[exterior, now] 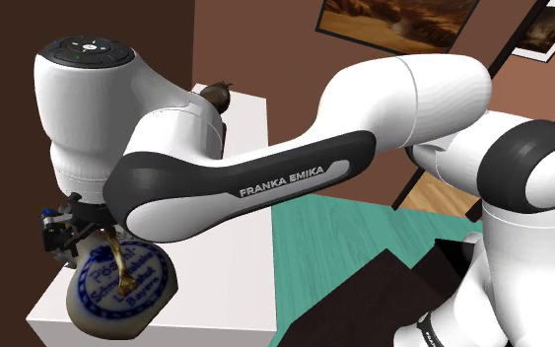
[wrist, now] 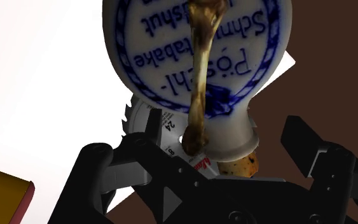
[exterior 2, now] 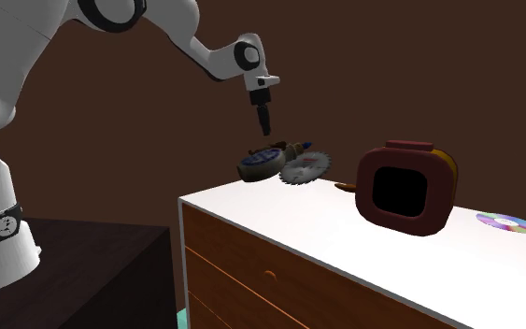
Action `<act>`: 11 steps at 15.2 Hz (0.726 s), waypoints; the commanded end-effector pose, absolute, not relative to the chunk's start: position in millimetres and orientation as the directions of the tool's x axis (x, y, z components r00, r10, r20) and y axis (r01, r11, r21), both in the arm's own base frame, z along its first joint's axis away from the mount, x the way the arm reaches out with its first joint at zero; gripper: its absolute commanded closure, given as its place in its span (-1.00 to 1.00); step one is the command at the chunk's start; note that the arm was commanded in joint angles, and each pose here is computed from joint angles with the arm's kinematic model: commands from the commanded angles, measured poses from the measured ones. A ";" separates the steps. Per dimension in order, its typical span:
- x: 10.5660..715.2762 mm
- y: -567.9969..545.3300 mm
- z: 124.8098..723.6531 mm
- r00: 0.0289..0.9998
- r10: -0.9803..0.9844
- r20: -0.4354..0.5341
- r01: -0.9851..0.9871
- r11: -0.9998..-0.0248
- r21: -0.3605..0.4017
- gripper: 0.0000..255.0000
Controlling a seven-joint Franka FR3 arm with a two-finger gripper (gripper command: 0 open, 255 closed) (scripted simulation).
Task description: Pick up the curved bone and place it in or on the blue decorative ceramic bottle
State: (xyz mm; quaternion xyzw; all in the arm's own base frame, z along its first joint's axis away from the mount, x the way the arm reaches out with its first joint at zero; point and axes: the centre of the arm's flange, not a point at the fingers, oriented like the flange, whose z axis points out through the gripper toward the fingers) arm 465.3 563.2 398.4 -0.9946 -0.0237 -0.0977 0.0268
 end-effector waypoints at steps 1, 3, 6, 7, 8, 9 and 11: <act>465.3 563.2 398.4 0.980 0.042 0.196 0.052 -0.997 -0.049 -1.00; 460.2 561.7 424.2 0.980 0.042 0.196 0.052 -0.997 -0.049 -1.00; 455.6 560.3 447.3 0.980 0.042 0.196 0.052 -0.997 -0.049 -1.00; 455.6 560.3 447.3 0.980 0.042 0.196 0.052 -0.997 -0.049 -1.00; 455.6 560.3 447.3 0.980 0.042 0.196 0.052 -0.997 -0.049 -1.00; 455.6 560.3 447.3 0.980 0.042 0.196 0.052 -0.997 -0.049 -1.00; 455.6 560.3 447.3 0.980 0.042 0.196 0.052 -0.997 -0.049 -1.00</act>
